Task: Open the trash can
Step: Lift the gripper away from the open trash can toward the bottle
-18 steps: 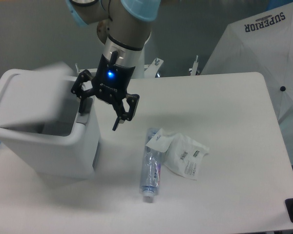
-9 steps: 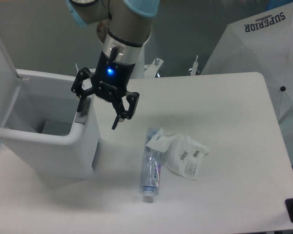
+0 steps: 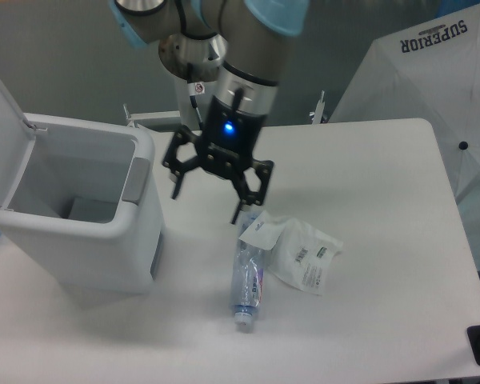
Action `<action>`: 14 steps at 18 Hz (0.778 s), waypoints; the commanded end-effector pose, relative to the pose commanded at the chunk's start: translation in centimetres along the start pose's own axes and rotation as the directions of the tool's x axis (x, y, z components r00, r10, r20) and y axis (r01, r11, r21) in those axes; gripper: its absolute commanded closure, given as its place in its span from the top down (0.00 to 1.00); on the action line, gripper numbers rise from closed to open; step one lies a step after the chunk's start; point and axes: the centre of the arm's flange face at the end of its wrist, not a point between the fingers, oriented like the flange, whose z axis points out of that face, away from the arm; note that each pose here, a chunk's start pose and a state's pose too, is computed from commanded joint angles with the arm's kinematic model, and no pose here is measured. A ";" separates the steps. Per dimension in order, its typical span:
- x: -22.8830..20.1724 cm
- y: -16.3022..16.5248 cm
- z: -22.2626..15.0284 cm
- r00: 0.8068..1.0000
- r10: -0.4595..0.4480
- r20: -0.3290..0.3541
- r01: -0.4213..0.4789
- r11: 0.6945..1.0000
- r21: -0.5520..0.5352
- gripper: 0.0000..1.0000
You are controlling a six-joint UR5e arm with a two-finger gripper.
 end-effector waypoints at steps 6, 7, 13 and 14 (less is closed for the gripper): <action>-5.8 4.0 2.3 0.984 0.167 0.064 -0.155 0.975 -0.162 1.00; -6.9 4.9 2.5 0.977 0.200 0.071 -0.182 0.963 -0.198 1.00; -12.4 9.4 3.0 0.938 0.342 0.056 -0.305 0.891 -0.337 1.00; -13.3 10.3 3.0 0.933 0.358 0.047 -0.320 0.880 -0.351 1.00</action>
